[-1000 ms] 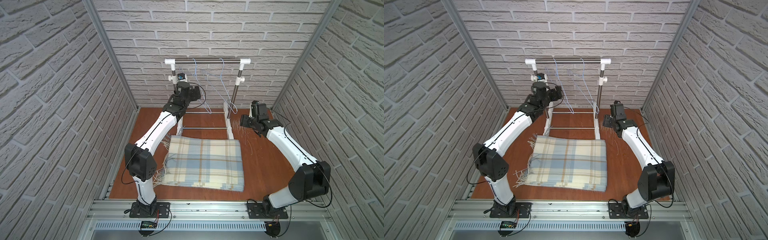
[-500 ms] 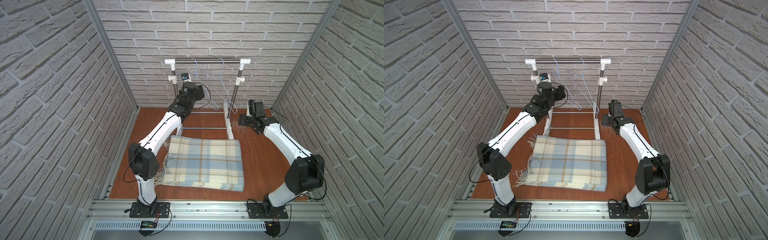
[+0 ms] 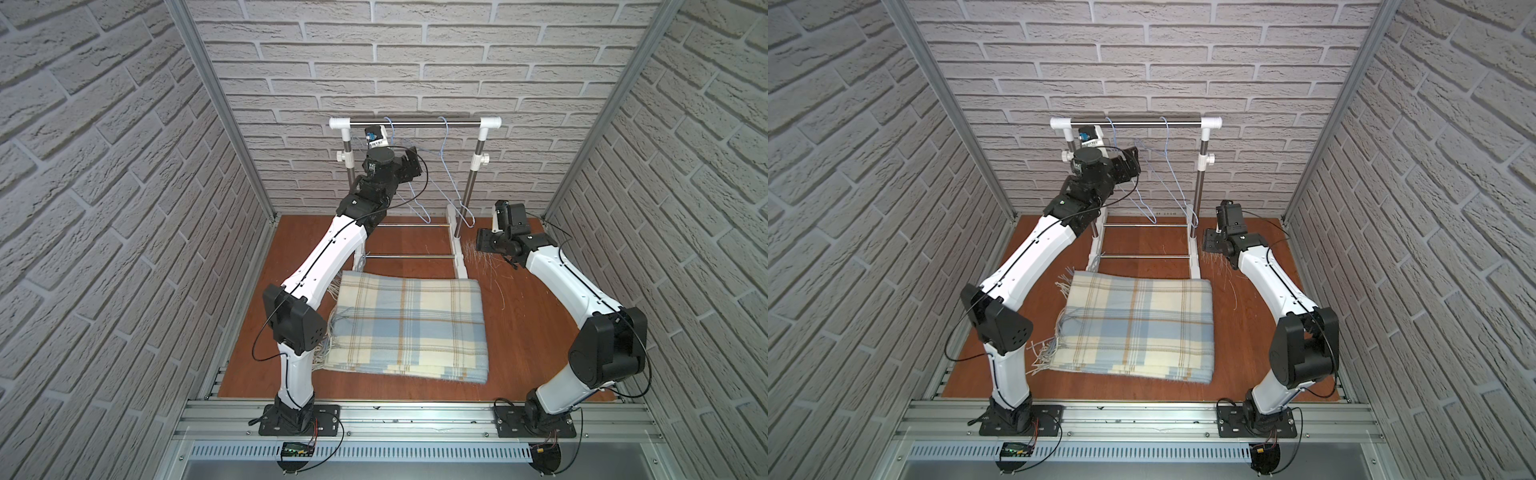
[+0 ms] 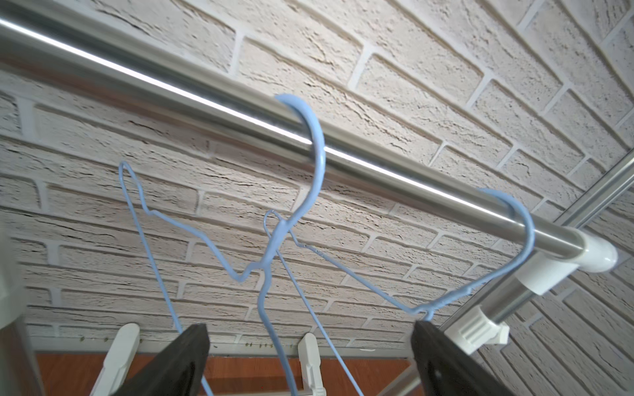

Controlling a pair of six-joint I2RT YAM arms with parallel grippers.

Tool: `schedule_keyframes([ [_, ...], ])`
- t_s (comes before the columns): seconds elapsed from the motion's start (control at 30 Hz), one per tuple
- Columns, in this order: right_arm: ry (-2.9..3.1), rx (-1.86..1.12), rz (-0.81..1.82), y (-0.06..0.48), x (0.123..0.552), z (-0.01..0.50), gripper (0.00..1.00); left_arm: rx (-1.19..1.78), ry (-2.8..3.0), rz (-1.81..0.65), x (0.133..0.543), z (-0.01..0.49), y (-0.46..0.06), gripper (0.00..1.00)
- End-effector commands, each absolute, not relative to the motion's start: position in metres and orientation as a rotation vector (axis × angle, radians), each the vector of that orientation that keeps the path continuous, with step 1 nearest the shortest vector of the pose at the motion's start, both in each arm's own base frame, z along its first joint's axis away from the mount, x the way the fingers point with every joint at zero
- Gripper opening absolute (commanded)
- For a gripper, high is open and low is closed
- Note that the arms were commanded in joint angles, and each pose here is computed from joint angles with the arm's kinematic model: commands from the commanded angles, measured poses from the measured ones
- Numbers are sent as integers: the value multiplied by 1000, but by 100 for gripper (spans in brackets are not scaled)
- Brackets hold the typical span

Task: Hang the scarf on the hanger
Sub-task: Pick up the hanger from the clothesline.

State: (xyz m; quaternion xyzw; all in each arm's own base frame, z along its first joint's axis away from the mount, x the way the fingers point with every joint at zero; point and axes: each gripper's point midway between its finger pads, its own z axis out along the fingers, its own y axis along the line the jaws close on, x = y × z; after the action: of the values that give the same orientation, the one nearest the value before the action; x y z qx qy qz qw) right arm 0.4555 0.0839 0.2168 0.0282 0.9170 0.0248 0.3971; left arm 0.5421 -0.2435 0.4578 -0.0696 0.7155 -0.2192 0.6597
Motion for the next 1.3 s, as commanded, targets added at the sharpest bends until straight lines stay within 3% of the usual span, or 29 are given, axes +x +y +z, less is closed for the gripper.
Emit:
schedule_keyframes([
  [0.0,2273,56,59,84,464,232,72,-138,1697,-468,560,429,-256,97],
  [0.17,2274,57,50,81,466,232,72,-186,1755,-365,564,417,-244,92],
  [0.27,2278,61,58,82,468,230,72,-202,1769,-324,563,413,-237,84],
  [0.3,2281,58,63,83,468,229,72,-206,1772,-315,563,412,-236,77],
  [0.33,2283,56,70,84,469,228,71,-208,1772,-310,562,413,-235,64],
  [0.4,2289,58,79,85,470,226,71,-198,1774,-304,559,415,-234,51],
  [0.6,2299,56,104,90,472,223,66,-178,1783,-281,551,417,-231,37],
  [0.63,2302,56,113,91,473,222,64,-174,1785,-277,551,416,-230,30],
  [0.7,2306,53,128,94,474,221,61,-161,1792,-287,552,415,-230,3],
  [0.73,2305,51,133,94,474,221,59,-158,1794,-294,552,416,-230,0],
  [1.03,2304,46,143,96,475,222,51,-19,1733,-382,541,450,-235,0],
  [1.27,2302,46,138,95,473,222,50,108,1665,-502,516,488,-236,0],
])
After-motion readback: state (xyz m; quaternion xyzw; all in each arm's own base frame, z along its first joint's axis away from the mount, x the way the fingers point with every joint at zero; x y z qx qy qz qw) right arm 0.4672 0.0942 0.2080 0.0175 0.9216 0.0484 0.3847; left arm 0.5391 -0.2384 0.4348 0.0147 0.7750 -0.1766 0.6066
